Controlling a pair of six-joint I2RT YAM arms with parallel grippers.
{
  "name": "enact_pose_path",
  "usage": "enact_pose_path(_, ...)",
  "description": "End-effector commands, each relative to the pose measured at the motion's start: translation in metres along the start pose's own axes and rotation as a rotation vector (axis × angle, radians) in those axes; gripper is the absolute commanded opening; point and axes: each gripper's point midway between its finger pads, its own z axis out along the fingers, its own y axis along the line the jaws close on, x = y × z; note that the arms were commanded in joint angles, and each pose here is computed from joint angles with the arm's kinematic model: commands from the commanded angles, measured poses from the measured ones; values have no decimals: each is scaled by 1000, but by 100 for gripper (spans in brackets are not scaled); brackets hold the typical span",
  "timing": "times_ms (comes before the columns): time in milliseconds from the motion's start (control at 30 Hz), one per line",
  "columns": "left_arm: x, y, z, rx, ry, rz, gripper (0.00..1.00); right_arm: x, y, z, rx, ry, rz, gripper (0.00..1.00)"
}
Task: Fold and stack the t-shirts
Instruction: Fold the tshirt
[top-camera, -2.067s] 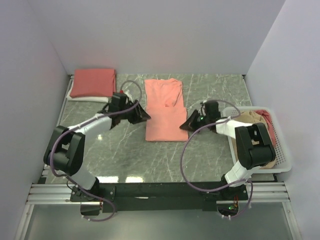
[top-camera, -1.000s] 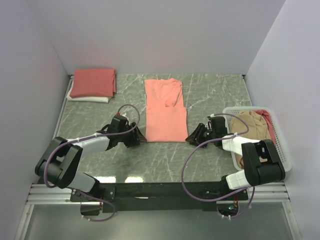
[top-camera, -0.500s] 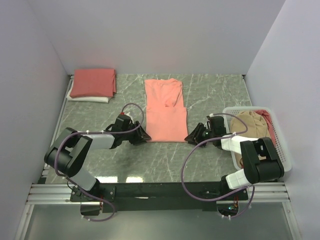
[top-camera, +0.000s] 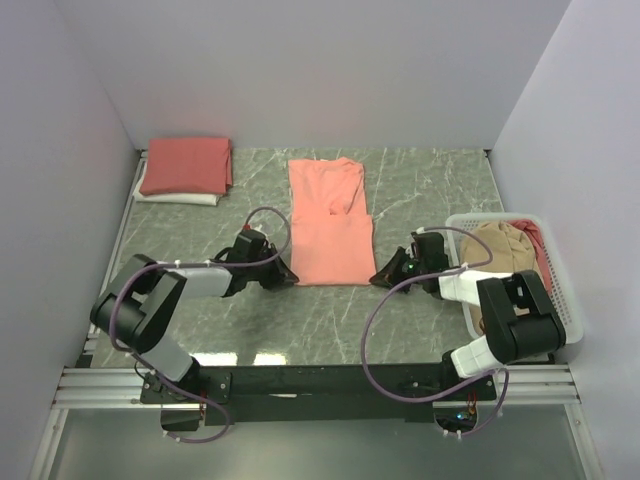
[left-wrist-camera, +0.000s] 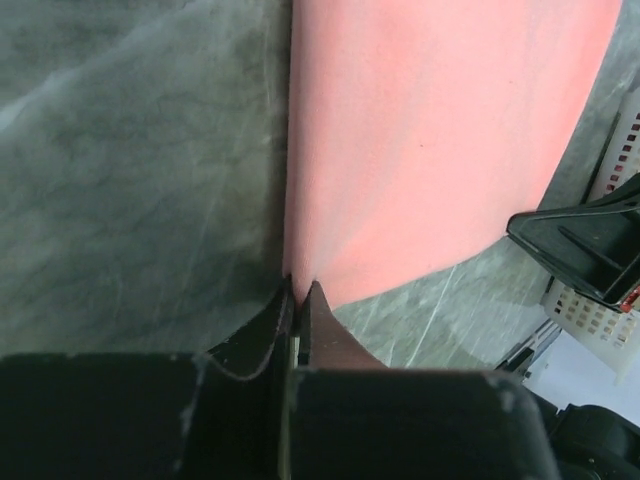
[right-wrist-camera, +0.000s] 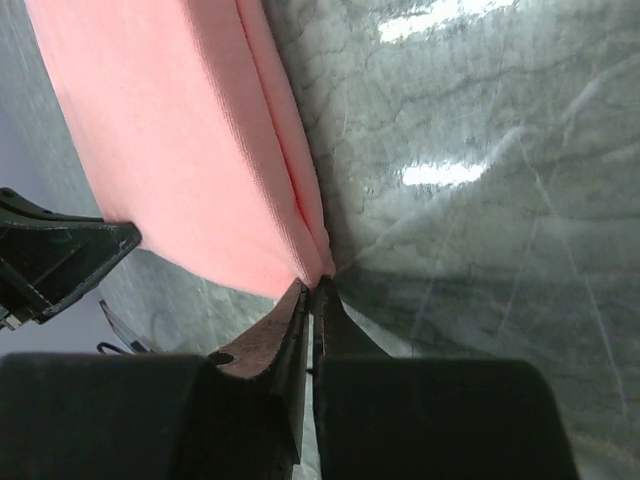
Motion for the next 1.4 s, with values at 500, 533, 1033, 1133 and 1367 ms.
enact_pose_path(500,91,-13,-110,65,-4,74,1,94,23,-81,-149,-62,-127,0)
enact_pose_path(533,98,-15,-114,78,6,79,1,97,22,-88,-161,-74,-132,0)
enact_pose_path(1033,68,-60,-135,84,-72,127,1,47,69,-123,-72,-209,-278,0)
enact_pose_path(1133,53,-74,-135,103,-84,127,1,34,82,-123,-50,-217,-305,0)
enact_pose_path(1367,9,-101,-123,155,-60,117,1,1,123,-112,-34,-227,-351,0)
